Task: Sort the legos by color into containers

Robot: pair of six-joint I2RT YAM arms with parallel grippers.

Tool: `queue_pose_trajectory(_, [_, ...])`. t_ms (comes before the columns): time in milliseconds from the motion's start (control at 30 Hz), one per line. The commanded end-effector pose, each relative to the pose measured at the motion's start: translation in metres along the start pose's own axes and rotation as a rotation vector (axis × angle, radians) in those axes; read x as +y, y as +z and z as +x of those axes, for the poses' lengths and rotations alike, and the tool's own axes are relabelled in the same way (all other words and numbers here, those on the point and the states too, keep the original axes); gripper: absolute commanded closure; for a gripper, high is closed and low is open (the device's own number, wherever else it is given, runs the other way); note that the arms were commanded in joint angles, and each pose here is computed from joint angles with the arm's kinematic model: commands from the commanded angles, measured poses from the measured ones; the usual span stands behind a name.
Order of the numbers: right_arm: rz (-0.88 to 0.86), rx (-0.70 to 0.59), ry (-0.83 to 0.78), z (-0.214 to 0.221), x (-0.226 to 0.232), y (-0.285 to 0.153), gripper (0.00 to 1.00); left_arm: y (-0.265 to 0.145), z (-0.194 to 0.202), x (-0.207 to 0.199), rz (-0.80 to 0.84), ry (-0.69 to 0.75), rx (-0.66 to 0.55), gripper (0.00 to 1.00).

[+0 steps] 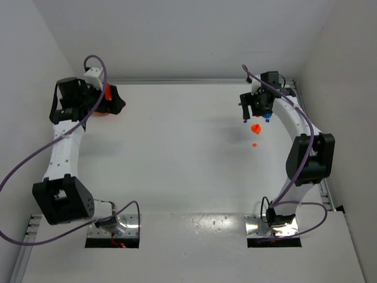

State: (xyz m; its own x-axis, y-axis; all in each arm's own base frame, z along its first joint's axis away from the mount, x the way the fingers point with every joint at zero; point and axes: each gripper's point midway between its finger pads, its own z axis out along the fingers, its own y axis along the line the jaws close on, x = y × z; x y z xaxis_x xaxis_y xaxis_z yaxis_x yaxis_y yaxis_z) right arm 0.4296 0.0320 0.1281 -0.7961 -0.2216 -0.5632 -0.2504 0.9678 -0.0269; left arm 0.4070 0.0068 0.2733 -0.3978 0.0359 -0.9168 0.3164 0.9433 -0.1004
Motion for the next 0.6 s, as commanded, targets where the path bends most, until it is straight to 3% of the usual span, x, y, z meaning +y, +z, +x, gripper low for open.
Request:
queue_pose_trajectory(0, [0.122, -0.064, -0.064, -0.018, -0.033, -0.007, 0.26, -0.015, 0.008, -0.033, 0.156, 0.056, 0.001, 0.00])
queue_pose_trajectory(133, [0.184, -0.046, 0.041, -0.031, -0.069, 0.007, 0.33, -0.020, 0.011, -0.052, 0.253, 0.020, 0.003, 0.00])
queue_pose_trajectory(267, [0.186, -0.040, 0.106, -0.034, -0.091, 0.034, 0.36, -0.020, 0.012, -0.051, 0.244, 0.021, 0.004, 0.00])
queue_pose_trajectory(433, [0.058, 0.037, 0.245, -0.026, -0.114, 0.085, 0.52, -0.016, 0.014, -0.053, 0.254, 0.018, 0.013, 0.00])
queue_pose_trajectory(567, [0.011, 0.027, 0.330, -0.021, -0.126, 0.096, 0.54, -0.013, 0.015, -0.051, 0.255, 0.013, 0.020, 0.00])
